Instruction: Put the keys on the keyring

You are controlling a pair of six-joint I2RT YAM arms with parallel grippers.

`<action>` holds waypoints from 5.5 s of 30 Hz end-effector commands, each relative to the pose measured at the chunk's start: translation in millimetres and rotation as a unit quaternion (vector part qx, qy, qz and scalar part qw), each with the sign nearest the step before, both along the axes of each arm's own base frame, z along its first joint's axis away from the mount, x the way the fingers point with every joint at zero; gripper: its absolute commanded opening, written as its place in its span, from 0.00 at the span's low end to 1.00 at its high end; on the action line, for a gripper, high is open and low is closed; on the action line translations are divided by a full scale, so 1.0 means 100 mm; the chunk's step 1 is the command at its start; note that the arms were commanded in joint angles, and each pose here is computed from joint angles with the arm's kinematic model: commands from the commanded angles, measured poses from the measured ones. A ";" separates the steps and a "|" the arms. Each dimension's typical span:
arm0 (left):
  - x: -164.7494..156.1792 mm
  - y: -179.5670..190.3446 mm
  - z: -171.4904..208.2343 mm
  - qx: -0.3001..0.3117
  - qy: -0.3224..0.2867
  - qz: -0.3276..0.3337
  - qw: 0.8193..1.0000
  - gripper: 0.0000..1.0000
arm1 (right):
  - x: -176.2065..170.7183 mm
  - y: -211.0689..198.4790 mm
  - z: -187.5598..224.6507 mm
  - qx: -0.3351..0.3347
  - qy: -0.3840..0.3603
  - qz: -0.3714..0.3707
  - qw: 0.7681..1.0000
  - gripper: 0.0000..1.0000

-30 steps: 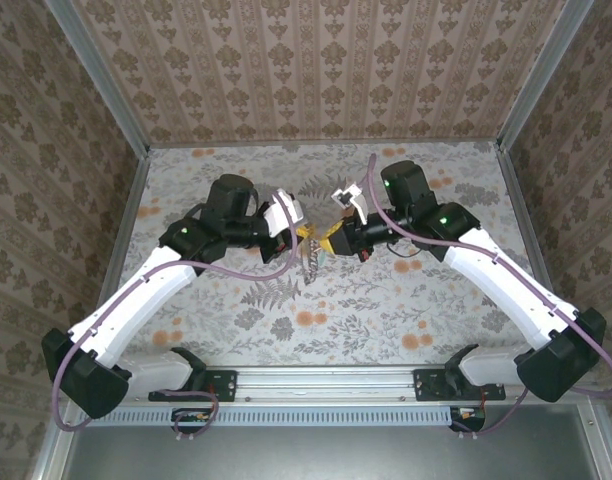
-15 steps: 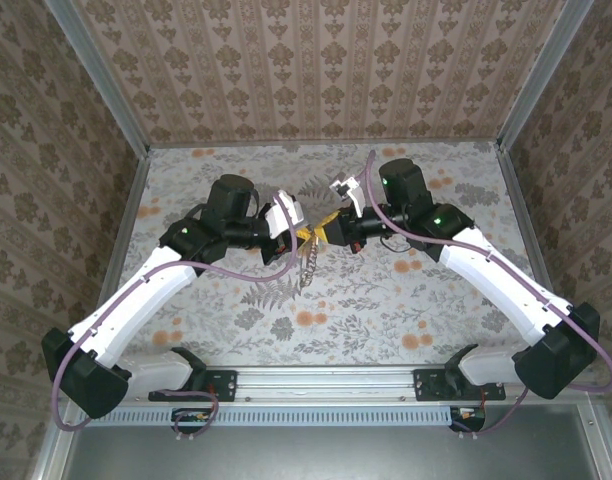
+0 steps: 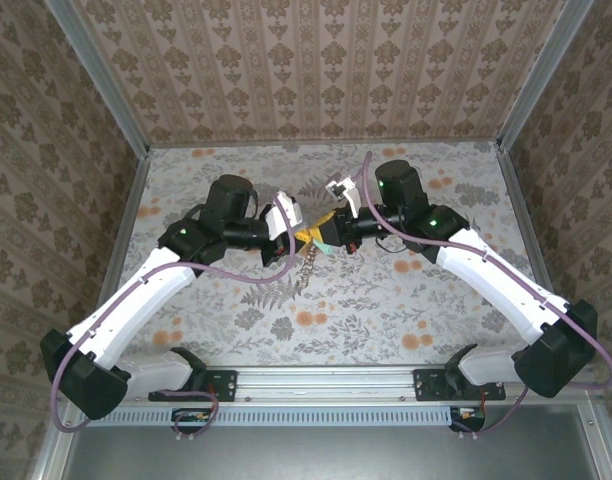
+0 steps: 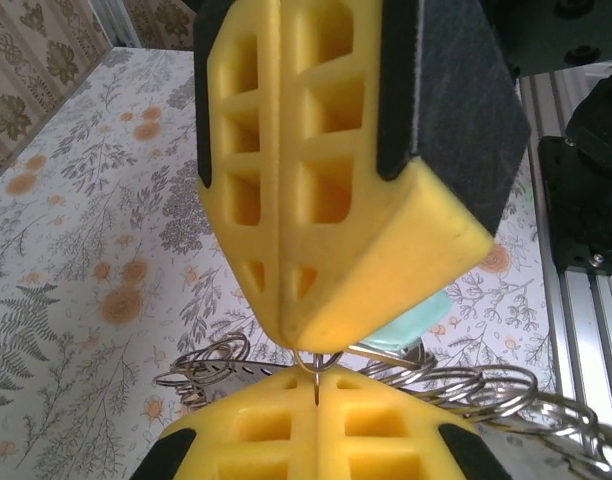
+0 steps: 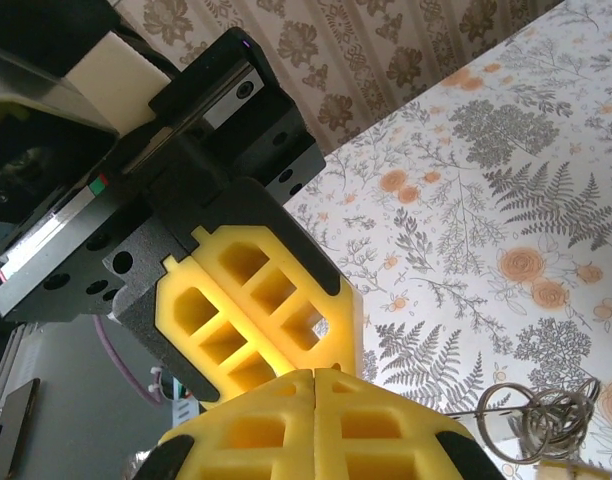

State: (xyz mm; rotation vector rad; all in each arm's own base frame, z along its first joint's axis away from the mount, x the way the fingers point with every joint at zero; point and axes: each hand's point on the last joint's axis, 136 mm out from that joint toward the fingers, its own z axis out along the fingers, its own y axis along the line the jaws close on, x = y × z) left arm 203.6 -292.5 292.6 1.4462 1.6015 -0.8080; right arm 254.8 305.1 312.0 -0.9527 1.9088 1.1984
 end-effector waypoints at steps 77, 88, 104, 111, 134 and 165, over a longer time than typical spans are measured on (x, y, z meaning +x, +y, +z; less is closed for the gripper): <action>-0.22 0.14 0.61 -0.106 -0.022 -0.036 0.993 0.00 | 0.06 -0.20 0.27 0.023 -0.066 -0.074 0.995 0.00; -0.04 0.13 0.42 -0.077 -0.015 -0.009 0.997 0.33 | 0.00 -0.19 0.39 0.039 -0.083 -0.060 0.994 0.00; 0.01 0.00 0.41 -0.061 -0.038 -0.021 0.997 0.43 | -0.10 -0.16 0.50 0.054 -0.091 -0.036 0.994 0.00; 0.03 -0.09 0.40 -0.055 -0.040 -0.031 0.997 0.36 | -0.10 -0.16 0.51 0.055 -0.092 -0.033 0.994 0.00; 0.04 -0.11 0.37 -0.047 -0.062 -0.025 0.997 0.00 | 0.05 -0.26 0.39 0.029 -0.091 -0.085 0.992 0.00; 0.23 -0.01 0.51 -0.080 -0.073 0.030 0.994 0.00 | 0.43 -0.36 0.14 0.048 -0.001 -0.163 0.985 0.00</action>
